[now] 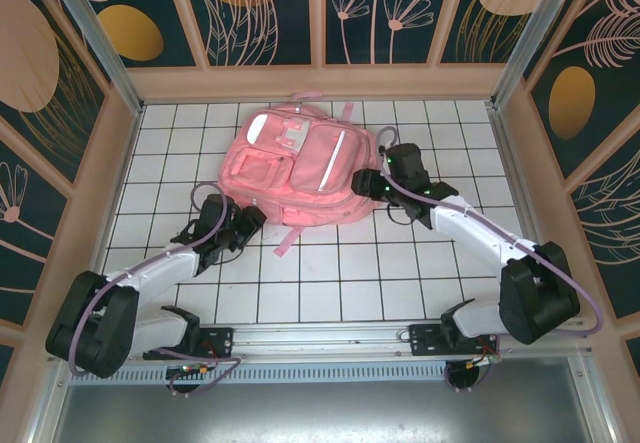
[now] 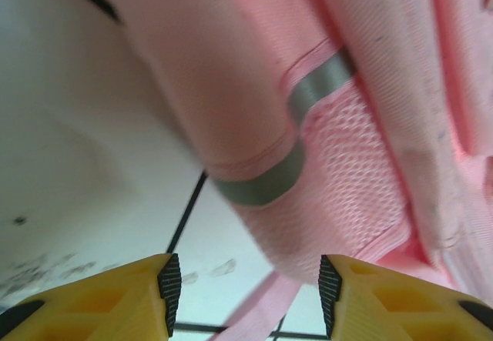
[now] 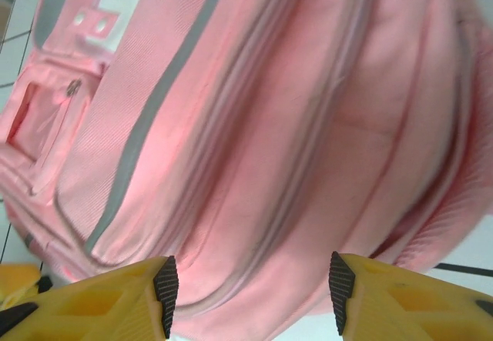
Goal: Pack the student bag
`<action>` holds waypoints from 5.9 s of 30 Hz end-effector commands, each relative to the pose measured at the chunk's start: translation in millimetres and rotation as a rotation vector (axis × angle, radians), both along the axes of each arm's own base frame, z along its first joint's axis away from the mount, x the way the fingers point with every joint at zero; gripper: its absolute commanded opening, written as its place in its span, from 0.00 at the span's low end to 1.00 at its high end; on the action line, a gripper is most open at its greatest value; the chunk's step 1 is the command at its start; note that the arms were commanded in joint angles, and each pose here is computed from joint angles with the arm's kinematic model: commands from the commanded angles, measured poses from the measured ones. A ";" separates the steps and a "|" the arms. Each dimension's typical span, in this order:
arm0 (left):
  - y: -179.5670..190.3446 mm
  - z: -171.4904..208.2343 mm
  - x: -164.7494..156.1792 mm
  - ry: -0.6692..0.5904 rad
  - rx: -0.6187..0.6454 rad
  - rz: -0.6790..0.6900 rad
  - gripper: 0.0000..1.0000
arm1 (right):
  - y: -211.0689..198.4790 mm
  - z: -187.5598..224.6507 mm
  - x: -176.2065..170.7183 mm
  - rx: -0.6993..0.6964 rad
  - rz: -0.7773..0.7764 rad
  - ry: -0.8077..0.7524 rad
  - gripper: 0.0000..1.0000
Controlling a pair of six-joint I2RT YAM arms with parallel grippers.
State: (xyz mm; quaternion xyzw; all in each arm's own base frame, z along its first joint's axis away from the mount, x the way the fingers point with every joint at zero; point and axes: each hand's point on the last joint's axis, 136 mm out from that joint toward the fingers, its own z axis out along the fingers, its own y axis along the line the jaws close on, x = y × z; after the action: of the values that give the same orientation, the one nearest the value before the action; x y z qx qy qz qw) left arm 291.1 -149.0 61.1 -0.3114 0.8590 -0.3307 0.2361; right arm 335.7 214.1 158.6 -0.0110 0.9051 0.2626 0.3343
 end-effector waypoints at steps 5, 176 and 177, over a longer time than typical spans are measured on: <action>-10.7 3.6 26.7 -0.074 -0.063 0.025 0.51 | 20.7 11.1 -10.5 0.019 0.039 -0.061 0.57; -56.9 -3.2 109.1 -0.002 0.016 0.073 0.00 | 151.7 -133.0 9.4 -0.182 0.154 -0.010 0.32; -57.4 -3.8 108.1 0.001 0.015 0.071 0.00 | 151.1 -134.1 8.5 -0.183 0.155 -0.006 0.32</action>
State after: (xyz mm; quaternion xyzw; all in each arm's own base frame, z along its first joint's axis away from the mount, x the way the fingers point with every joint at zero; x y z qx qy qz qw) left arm 391.5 -206.1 59.0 -0.3382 0.8524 -0.3186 0.2398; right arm 337.1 369.1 28.2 -0.1282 0.9162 0.2169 0.3118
